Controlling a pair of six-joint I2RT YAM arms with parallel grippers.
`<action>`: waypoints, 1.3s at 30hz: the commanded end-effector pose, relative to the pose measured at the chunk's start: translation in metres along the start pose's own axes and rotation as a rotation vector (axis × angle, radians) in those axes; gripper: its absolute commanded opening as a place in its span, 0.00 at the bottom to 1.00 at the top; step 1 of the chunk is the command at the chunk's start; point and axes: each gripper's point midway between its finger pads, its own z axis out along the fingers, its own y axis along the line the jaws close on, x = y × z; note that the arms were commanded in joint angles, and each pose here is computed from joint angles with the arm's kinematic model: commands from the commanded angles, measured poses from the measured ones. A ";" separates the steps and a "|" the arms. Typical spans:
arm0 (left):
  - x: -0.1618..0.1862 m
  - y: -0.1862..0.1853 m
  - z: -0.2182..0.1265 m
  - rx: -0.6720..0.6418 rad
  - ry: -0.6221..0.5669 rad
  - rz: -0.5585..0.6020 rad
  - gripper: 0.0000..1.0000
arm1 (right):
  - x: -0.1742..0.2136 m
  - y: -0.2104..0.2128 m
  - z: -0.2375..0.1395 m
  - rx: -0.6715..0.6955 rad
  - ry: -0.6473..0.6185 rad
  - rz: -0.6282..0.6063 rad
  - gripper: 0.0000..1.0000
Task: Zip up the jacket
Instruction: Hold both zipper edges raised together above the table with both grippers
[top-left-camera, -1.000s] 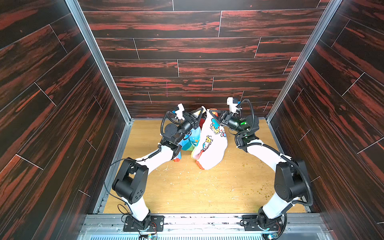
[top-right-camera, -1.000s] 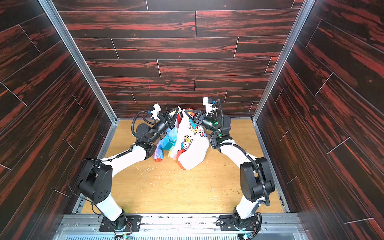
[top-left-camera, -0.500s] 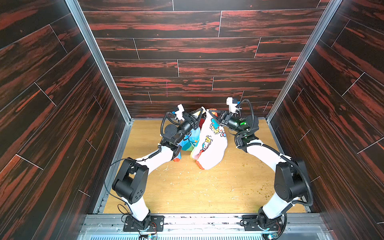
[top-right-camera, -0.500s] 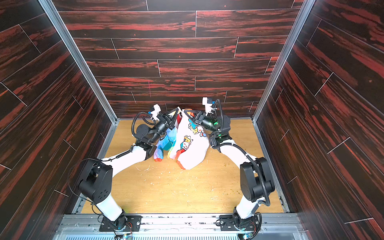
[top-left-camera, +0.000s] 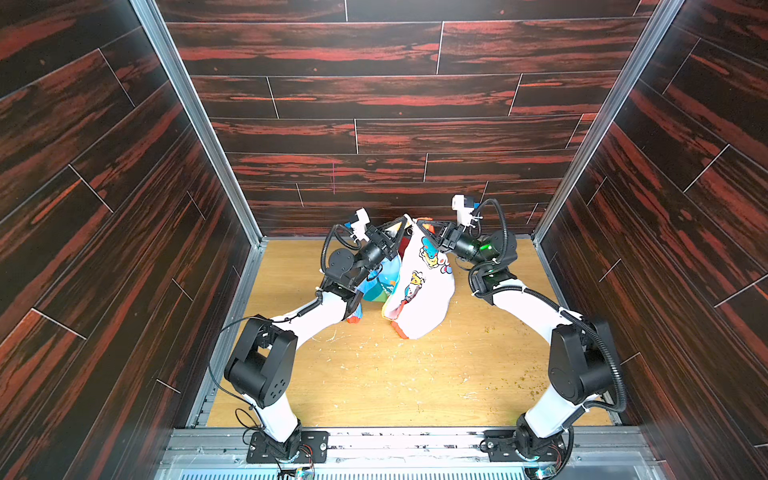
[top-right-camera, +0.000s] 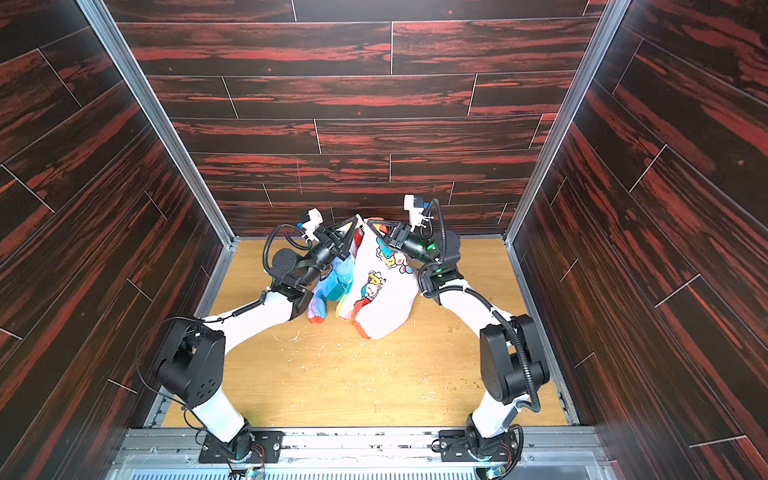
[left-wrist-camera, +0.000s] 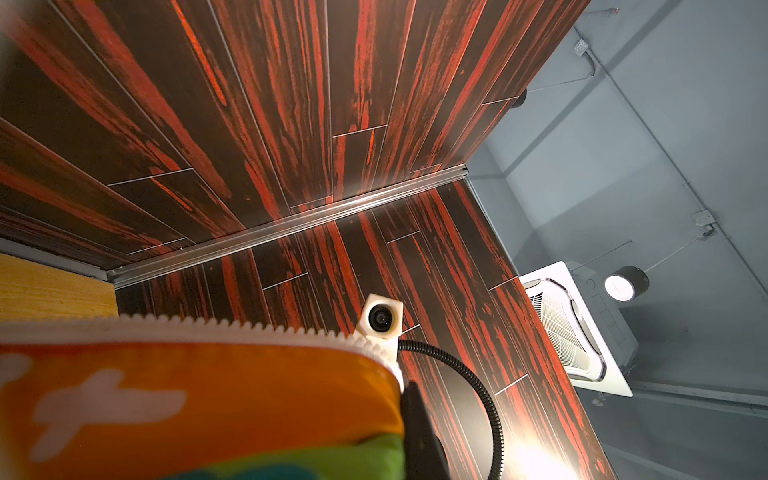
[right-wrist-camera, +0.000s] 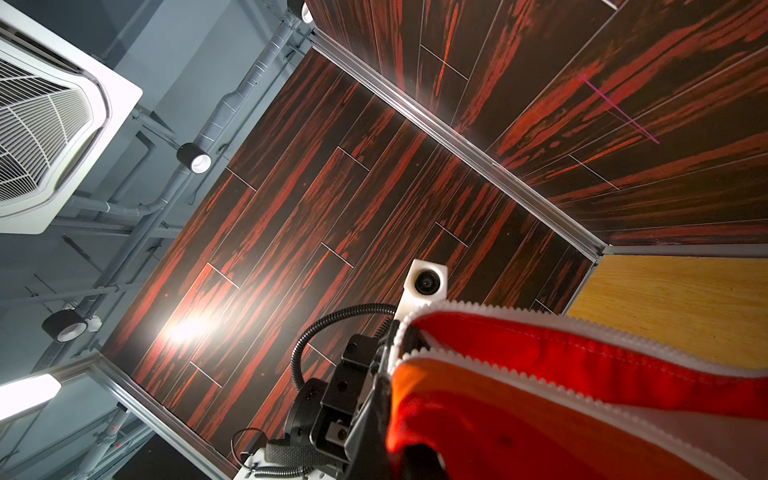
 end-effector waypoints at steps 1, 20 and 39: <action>0.009 -0.014 -0.002 0.056 0.038 0.007 0.00 | -0.005 0.020 0.003 -0.056 -0.025 -0.037 0.00; 0.018 -0.006 -0.012 0.018 0.074 0.017 0.00 | -0.004 0.008 0.000 0.005 -0.034 -0.012 0.00; 0.032 -0.010 -0.015 0.021 0.148 -0.015 0.00 | -0.014 0.002 0.001 0.022 -0.065 0.001 0.00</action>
